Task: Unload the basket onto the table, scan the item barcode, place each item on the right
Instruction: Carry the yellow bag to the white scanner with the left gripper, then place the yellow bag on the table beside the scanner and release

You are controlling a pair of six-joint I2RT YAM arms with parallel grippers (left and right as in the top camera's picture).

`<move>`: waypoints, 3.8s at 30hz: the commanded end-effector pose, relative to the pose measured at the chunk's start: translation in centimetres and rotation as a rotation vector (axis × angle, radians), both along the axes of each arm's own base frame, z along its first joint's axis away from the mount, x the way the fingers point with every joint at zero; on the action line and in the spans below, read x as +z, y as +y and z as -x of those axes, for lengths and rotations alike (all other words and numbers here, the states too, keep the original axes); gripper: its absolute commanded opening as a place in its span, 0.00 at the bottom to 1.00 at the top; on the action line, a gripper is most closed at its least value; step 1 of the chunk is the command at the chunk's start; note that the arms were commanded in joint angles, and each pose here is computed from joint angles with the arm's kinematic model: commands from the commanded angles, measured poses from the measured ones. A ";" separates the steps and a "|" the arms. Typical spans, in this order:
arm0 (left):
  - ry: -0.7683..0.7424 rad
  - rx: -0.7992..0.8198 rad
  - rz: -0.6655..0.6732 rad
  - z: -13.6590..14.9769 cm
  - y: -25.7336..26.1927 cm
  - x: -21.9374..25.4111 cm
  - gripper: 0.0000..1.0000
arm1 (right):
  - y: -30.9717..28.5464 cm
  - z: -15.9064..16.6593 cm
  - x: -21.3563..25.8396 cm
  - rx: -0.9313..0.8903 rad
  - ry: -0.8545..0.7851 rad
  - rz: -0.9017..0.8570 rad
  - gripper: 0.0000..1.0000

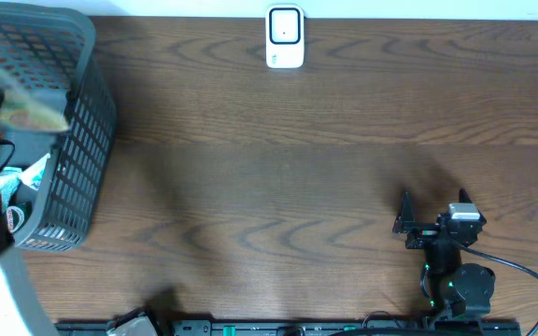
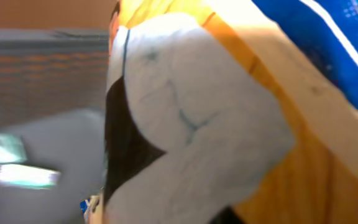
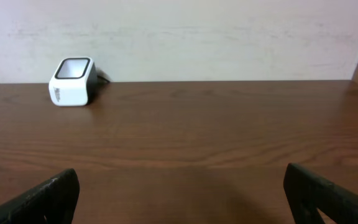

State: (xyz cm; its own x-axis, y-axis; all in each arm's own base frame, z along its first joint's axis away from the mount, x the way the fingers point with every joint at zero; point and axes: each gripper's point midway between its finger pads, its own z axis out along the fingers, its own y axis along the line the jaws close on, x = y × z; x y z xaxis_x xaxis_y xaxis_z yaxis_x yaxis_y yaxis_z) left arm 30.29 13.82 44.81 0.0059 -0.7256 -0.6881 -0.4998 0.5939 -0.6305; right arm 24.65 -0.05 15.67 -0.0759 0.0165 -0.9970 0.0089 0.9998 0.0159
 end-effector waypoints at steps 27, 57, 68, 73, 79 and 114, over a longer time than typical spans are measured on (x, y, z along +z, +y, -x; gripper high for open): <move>0.635 -0.723 0.022 -11.6 -33.5 -24.9 0.08 | -0.2 0.0 0.0 -0.007 0.000 0.007 0.99; 0.593 -0.994 -0.271 -10.3 -35.5 -22.4 0.73 | -0.2 0.0 0.0 -0.007 0.000 0.007 0.99; 0.873 -1.329 -0.327 -5.0 -41.9 -33.3 0.62 | -0.2 0.0 0.0 -0.007 0.000 0.007 0.99; 0.940 -1.361 -0.341 -3.8 -43.2 -36.1 0.52 | -0.2 0.0 0.0 -0.007 0.000 0.007 0.99; 0.924 -1.359 -0.330 -4.4 -45.1 -38.3 0.49 | -0.2 0.0 0.0 -0.007 0.000 0.007 0.99; 0.429 -1.103 -0.330 -16.1 -44.6 -29.5 0.47 | -0.2 0.0 0.0 -0.007 0.000 0.007 0.99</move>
